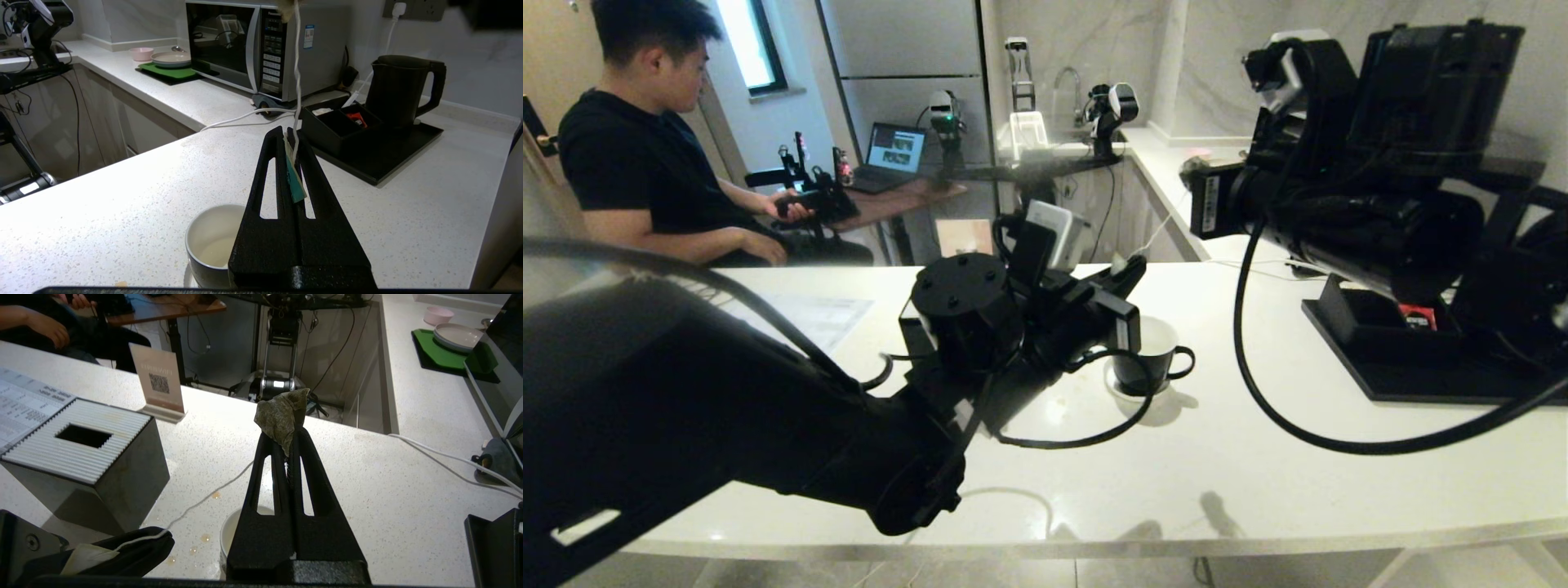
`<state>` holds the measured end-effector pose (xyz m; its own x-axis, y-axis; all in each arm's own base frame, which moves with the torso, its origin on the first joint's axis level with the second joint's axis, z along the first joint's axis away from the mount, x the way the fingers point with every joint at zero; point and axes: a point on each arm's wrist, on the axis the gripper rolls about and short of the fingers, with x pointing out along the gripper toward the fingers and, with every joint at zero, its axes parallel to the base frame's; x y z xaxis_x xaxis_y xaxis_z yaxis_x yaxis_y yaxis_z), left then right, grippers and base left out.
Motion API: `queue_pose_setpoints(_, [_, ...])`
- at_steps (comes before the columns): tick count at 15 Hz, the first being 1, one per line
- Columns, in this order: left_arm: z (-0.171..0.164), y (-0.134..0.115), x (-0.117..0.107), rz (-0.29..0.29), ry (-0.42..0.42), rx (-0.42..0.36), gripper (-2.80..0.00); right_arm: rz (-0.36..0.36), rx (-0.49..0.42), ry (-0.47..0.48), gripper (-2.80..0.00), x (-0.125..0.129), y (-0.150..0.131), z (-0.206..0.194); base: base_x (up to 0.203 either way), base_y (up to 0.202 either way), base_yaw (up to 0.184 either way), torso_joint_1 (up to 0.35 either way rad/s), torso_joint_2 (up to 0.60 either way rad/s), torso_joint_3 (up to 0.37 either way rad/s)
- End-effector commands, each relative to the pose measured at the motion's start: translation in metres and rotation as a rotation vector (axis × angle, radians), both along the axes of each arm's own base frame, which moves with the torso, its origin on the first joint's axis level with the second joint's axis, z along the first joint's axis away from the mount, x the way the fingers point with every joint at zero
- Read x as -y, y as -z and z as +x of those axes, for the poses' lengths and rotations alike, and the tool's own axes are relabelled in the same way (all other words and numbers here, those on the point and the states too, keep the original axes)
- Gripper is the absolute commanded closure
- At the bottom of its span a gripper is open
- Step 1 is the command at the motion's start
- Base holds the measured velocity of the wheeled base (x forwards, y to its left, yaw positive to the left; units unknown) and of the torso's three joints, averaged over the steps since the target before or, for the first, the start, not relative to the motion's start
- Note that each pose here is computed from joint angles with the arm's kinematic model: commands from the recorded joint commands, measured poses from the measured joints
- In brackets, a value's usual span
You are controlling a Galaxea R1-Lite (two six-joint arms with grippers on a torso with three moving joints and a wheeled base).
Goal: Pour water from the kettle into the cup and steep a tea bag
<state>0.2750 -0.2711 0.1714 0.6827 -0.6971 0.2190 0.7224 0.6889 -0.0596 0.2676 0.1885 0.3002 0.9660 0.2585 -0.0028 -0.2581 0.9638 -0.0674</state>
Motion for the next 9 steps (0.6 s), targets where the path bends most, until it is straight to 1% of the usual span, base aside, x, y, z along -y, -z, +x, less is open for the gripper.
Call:
queue_pose_setpoints(1, [-0.001, -0.002, -0.001, -0.008, 0.001, 0.007, 0.00, -0.015, -0.018, 0.004, 0.00, -0.003, 0.008, 0.005, 0.000, 0.000, 0.000, 0.000, 0.00, 0.000])
queue_pose_setpoints(6, [0.000, -0.002, -0.001, -0.008, -0.001, 0.007, 0.00, -0.038, -0.049, 0.004, 0.00, -0.001, 0.026, 0.001, 0.000, 0.000, 0.000, 0.000, 0.00, 0.000])
queue_pose_setpoints(9, [0.000, -0.001, -0.001, -0.006, 0.000, 0.003, 0.00, -0.051, -0.067, 0.004, 0.00, 0.006, 0.036, -0.007, 0.000, 0.000, 0.000, 0.000, 0.00, 0.000])
